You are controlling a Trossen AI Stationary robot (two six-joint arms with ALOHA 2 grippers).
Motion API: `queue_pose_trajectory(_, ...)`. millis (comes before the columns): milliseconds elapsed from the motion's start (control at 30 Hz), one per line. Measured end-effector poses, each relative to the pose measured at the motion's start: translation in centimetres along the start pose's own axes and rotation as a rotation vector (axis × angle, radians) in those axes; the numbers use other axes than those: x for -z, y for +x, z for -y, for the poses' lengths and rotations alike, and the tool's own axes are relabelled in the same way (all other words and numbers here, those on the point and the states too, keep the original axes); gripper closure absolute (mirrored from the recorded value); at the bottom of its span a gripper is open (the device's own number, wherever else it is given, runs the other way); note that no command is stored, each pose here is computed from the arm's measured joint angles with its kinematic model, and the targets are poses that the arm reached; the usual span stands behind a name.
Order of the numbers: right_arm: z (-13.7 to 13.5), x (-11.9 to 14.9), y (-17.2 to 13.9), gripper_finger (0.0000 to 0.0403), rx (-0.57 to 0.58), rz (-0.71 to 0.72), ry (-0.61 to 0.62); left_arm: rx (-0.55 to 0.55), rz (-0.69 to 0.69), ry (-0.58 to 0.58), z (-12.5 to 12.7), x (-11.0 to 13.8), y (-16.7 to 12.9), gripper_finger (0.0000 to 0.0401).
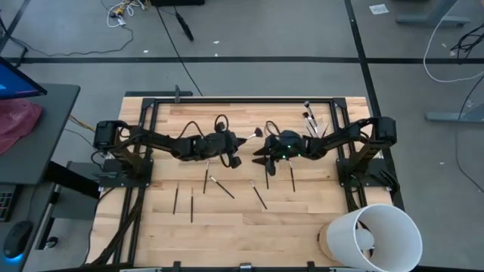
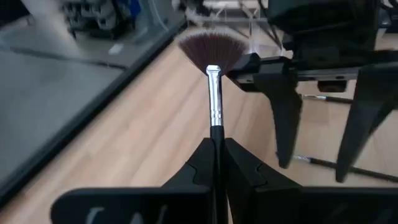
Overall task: Put items in baskets/containers
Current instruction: Put the highlighter brush into the transparent organizer
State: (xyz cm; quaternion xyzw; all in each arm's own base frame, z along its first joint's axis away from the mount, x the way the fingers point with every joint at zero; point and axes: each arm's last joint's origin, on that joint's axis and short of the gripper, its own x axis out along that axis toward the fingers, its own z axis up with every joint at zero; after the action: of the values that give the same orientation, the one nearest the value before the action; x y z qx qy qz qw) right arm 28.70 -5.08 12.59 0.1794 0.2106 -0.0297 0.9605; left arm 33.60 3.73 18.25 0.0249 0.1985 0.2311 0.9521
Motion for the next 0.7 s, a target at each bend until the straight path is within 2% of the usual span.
queue_pose_trajectory(167, 0.2, 0.9, -2.4, 0.0239, 0.145, 0.328, 0.124, 0.026, 0.096, 0.034, -0.2, -1.0, 0.1, 0.0385)
queue_pose_trajectory(267, 0.2, 0.8, -3.7, 0.0241, 0.143, 0.468, 0.139, 0.079, 0.163, 0.017, -0.7, -1.6, 0.3, 0.0385)
queue_pose_trajectory(500, -0.5, -0.9, -4.2, 0.0241, 0.100, 0.634, 0.030, 0.157, 0.284, 0.010, -3.2, -2.7, 0.9, 0.0385)
queue_pose_trajectory(600, -0.7, -1.8, -4.0, 0.0241, 0.123, 0.667, -0.002, 0.209, 0.308, 0.019, -3.9, -2.9, 1.1, 0.0385)
queue_pose_trajectory(700, -0.8, -2.8, -3.6, 0.0241, 0.149, 0.694, -0.052, 0.217, 0.326, 0.051, -4.3, -3.0, 1.1, 0.0385)
